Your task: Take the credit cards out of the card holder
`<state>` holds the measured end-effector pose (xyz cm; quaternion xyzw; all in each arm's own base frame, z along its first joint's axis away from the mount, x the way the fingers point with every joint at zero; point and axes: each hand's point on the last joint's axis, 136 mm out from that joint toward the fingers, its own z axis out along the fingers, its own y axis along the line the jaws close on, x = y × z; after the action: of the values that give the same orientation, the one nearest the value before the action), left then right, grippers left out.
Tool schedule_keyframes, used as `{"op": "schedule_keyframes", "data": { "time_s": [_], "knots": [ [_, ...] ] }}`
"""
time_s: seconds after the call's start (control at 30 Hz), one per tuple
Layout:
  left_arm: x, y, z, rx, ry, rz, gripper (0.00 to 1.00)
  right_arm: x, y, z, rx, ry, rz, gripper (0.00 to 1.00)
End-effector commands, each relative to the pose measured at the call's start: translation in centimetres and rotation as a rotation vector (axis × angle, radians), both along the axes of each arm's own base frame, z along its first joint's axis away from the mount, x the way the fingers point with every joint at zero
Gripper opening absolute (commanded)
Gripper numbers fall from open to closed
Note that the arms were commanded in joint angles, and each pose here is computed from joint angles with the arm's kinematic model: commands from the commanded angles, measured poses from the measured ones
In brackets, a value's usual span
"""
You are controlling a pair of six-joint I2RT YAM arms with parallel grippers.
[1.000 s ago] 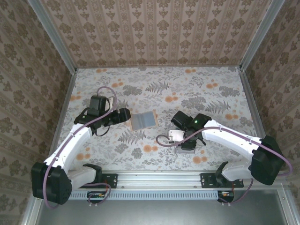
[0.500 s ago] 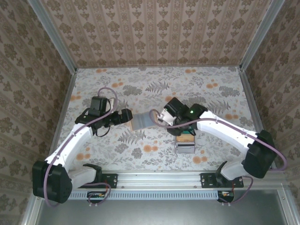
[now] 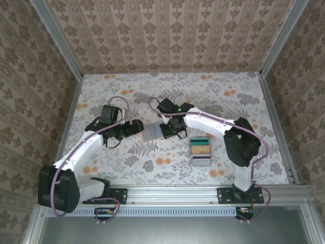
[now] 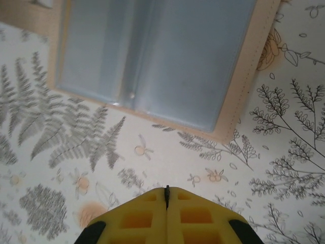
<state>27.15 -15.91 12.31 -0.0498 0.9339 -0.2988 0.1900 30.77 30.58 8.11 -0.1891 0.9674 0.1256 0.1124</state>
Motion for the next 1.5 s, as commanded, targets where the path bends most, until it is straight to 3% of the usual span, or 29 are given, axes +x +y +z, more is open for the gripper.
{"op": "schedule_keyframes", "data": {
  "time_s": [0.0, 0.33, 0.73, 1.0, 1.47],
  "knots": [
    [0.0, -0.4, -0.6, -0.039, 0.034, 0.021, 0.83, 2.2, 0.5, -0.1, 0.052, 0.017, -0.153, 0.0],
    [0.9, -1.3, -1.4, -0.037, 0.058, 0.016, 0.67, 5.3, 0.2, -3.0, 0.035, 0.059, -0.252, 0.0],
    [2.5, -3.0, -2.6, -0.039, 0.091, -0.033, 0.52, 3.5, -0.9, -6.8, -0.005, 0.095, -0.288, 0.0],
    [2.9, -3.1, -4.7, 0.001, 0.144, -0.045, 0.41, 1.6, 0.3, -6.5, 0.016, 0.106, -0.299, 0.0],
    [3.5, -1.9, -7.8, 0.114, 0.183, -0.023, 0.4, 1.1, 0.5, -6.3, 0.024, 0.119, -0.306, 0.0]
  ]
}}
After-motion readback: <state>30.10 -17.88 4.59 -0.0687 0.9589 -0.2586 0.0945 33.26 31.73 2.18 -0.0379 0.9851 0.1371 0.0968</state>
